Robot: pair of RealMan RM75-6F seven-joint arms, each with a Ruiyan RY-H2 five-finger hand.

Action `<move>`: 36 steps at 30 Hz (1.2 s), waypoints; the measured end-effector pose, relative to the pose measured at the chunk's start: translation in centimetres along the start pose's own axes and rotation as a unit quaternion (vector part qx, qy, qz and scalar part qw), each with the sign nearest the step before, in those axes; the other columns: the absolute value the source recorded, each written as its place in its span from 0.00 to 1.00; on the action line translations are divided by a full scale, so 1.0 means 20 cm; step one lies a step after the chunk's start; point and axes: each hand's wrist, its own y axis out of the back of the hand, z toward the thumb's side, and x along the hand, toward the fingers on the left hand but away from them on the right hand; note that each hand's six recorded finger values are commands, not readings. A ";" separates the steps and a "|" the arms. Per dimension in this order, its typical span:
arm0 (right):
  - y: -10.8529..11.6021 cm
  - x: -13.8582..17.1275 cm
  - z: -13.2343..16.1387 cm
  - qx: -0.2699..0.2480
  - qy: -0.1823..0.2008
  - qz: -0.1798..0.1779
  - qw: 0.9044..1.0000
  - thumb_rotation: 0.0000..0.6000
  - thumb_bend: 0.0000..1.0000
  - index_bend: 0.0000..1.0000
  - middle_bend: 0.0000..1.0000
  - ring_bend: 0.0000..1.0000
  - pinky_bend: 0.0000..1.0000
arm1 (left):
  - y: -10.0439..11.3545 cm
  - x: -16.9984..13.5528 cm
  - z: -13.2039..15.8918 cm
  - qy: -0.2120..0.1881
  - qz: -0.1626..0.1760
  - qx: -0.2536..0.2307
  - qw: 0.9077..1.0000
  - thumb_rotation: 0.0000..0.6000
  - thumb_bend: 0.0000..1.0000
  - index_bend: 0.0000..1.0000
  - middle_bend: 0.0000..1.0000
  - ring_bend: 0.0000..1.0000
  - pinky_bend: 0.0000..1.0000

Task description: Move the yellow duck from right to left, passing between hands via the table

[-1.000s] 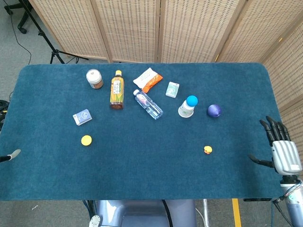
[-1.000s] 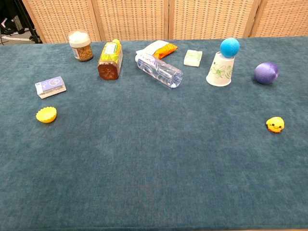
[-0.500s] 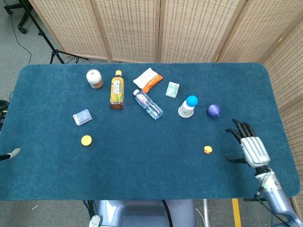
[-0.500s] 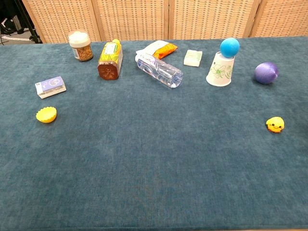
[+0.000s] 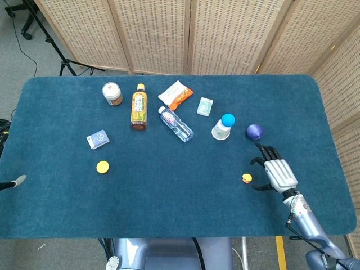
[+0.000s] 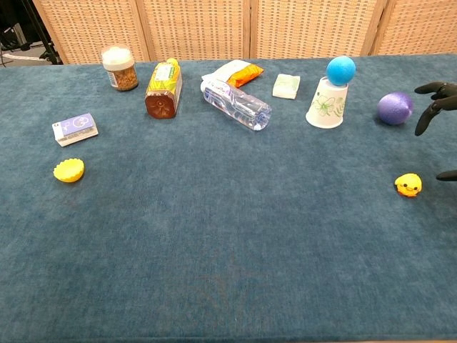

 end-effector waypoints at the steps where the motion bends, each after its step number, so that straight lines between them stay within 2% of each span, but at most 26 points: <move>1: -0.01 -0.01 0.00 0.001 0.001 0.003 1.000 1.00 0.15 0.36 0.00 0.00 0.00 | 0.00 0.00 0.00 0.000 -0.001 0.000 1.000 1.00 0.00 0.00 0.00 0.00 0.00; 10: -0.12 -0.05 0.00 0.008 0.000 0.033 0.999 1.00 0.26 0.38 0.00 0.00 0.00 | -0.01 0.01 0.00 -0.001 0.000 0.002 1.000 1.00 0.00 0.00 0.00 0.00 0.00; 18: -0.15 -0.06 -0.03 0.012 -0.007 0.044 0.999 1.00 0.26 0.39 0.00 0.00 0.00 | -0.02 0.02 0.00 0.000 -0.003 0.004 1.000 1.00 0.00 0.00 0.00 0.00 0.00; 22: -0.17 -0.07 -0.04 0.011 -0.010 0.052 0.999 1.00 0.31 0.40 0.00 0.00 0.00 | -0.02 0.01 0.01 0.000 -0.004 0.004 1.000 1.00 0.00 0.00 0.00 0.00 0.00; 36: -0.20 -0.10 -0.07 0.011 -0.019 0.064 0.998 1.00 0.31 0.42 0.00 0.00 0.00 | -0.03 0.02 0.01 0.002 -0.007 0.006 1.000 1.00 0.00 0.00 0.00 0.00 0.00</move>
